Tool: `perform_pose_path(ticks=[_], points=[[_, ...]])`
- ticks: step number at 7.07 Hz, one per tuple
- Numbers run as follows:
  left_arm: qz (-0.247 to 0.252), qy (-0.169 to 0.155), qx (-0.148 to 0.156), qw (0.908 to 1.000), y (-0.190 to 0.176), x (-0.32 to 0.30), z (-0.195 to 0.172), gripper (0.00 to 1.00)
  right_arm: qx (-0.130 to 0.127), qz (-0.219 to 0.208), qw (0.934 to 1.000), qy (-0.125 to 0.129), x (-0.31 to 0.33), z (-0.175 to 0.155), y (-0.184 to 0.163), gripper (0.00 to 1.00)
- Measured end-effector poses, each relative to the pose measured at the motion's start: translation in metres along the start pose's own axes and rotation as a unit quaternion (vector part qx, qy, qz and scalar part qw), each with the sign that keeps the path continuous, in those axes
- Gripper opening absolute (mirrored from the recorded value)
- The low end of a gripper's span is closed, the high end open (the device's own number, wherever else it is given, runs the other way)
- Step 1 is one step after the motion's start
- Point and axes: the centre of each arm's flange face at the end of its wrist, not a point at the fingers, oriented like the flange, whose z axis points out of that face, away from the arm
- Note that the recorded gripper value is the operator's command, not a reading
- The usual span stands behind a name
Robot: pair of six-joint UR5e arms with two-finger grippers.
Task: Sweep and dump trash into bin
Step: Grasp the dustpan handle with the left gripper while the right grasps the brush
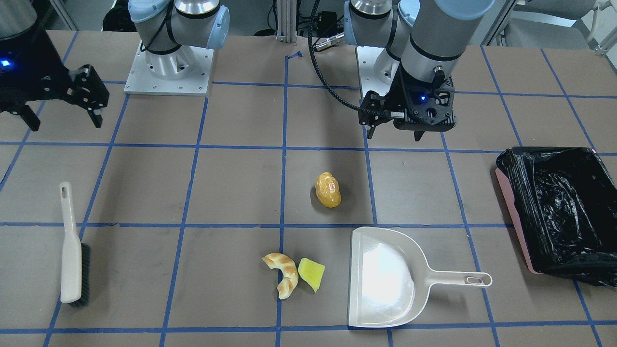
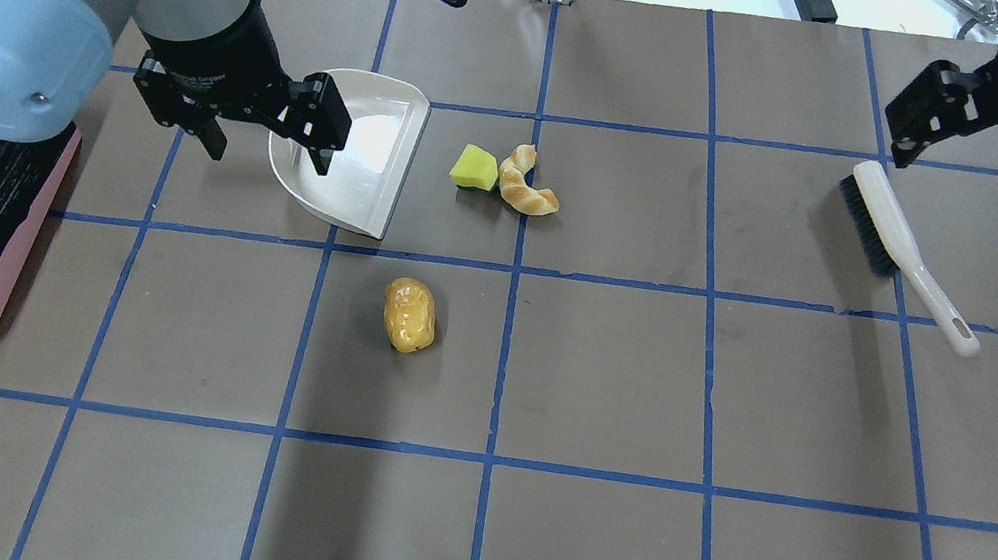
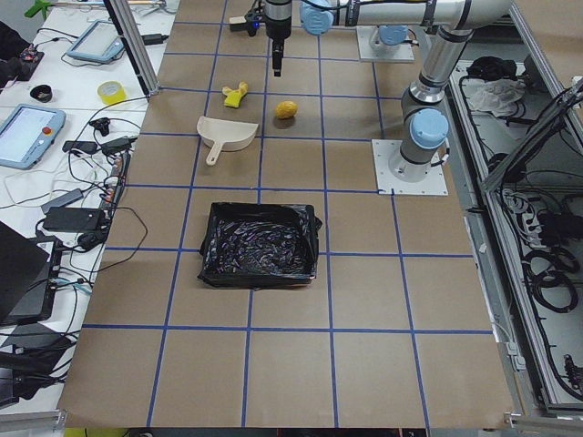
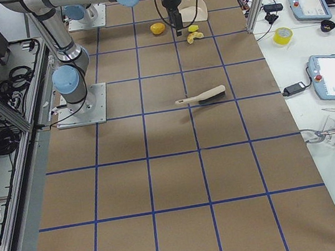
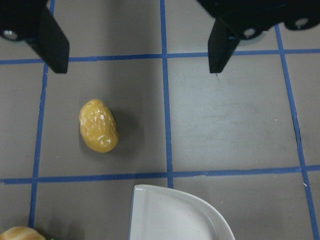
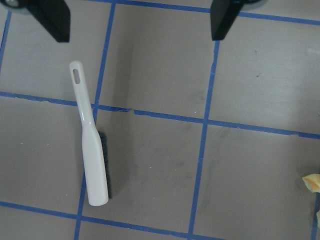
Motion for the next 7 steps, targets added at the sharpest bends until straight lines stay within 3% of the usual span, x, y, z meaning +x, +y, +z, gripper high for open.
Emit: perform_pose_path(ticks=[1,2,4,5,6,7], points=[[0.016,-0.008,-0.01,0.9998,-0.004,-0.003,0.015,1.0,-0.005,-0.019,0.9998,-0.001,0.02,0.007,-0.001,1.0],[0.065,-0.021,-0.007,0.9976,-0.016,-0.009,0.029,1.0,-0.012,-0.036,0.9993,-0.004,0.032,0.018,-0.004,1.0],[0.18,-0.038,0.012,0.9828,-0.057,-0.056,0.057,1.0,-0.031,-0.092,0.9952,-0.016,0.059,0.061,-0.012,1.0],[0.26,-0.042,0.023,0.9644,-0.077,-0.086,0.071,1.0,-0.031,-0.116,0.9926,-0.018,0.079,0.092,-0.011,1.0],[0.36,-0.047,0.034,0.9313,-0.096,-0.103,0.086,1.0,-0.027,-0.134,0.9904,-0.018,0.092,0.125,-0.005,1.0],[0.458,-0.051,0.039,0.8865,-0.115,-0.111,0.106,1.0,-0.025,-0.141,0.9895,-0.016,0.097,0.154,0.0,1.0]])
